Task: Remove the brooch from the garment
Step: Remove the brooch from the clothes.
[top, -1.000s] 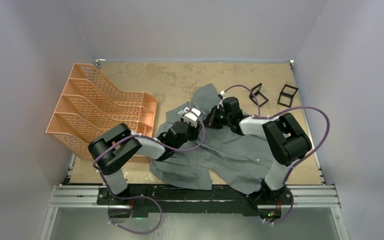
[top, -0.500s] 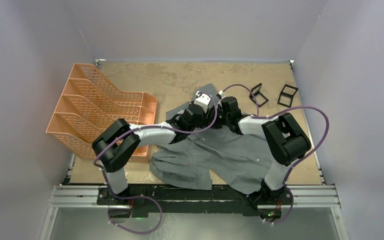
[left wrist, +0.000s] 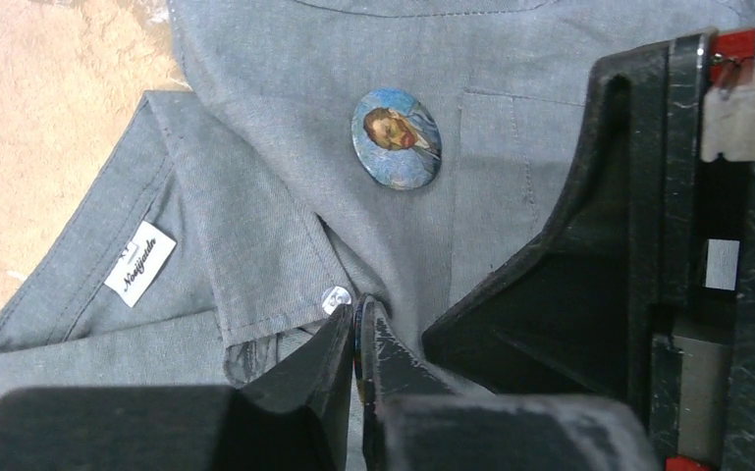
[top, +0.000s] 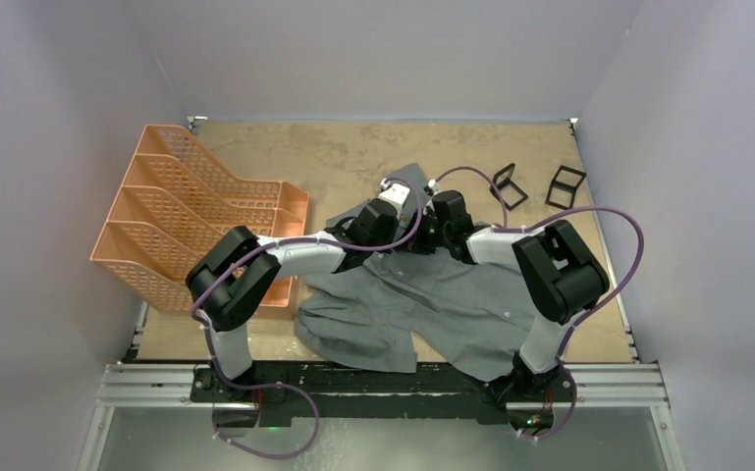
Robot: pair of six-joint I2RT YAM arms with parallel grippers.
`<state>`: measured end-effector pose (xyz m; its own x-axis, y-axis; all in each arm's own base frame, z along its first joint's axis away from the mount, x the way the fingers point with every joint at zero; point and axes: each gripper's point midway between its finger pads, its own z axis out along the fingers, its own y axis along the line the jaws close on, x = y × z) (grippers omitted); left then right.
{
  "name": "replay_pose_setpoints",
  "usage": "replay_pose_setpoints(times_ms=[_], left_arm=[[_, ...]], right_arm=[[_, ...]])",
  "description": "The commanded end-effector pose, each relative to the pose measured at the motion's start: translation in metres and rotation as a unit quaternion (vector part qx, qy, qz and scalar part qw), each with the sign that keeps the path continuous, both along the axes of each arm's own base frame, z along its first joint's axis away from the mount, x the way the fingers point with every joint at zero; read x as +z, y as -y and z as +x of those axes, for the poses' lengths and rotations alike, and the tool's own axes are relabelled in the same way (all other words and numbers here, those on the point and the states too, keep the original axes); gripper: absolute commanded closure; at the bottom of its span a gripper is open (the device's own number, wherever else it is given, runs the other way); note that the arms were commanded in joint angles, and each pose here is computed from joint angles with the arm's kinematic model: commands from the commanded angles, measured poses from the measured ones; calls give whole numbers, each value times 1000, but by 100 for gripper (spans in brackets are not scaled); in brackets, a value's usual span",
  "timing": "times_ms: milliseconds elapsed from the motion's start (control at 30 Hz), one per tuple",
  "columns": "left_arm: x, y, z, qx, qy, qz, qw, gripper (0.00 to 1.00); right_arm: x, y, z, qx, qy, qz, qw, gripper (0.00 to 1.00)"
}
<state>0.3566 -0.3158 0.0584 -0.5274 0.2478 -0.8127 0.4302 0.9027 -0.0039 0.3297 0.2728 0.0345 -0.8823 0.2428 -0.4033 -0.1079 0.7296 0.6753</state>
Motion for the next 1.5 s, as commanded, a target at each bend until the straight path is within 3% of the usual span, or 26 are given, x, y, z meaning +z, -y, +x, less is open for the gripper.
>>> replay_pose_setpoints(times_ms=[0,400,733,1200,1467], left_arm=[[16,11,4,-9,10,-28,1000,100],[21,1,3,4,31,-37,999,100],[46,-1,-9,-22,109,-119,987,100],[63,-6,-17,-38,175,-168,969,100],[74,-7,-18,-41,209,-183,960,100]], right_arm=[[8,-5,12,0,19,-3,1000,94],[-8,1,9,-19,-8,-19,1000,95],[-18,3,3,-21,-28,-24,999,95],[63,-8,35,-48,38,13,998,92],[74,-14,54,-54,53,13,997,91]])
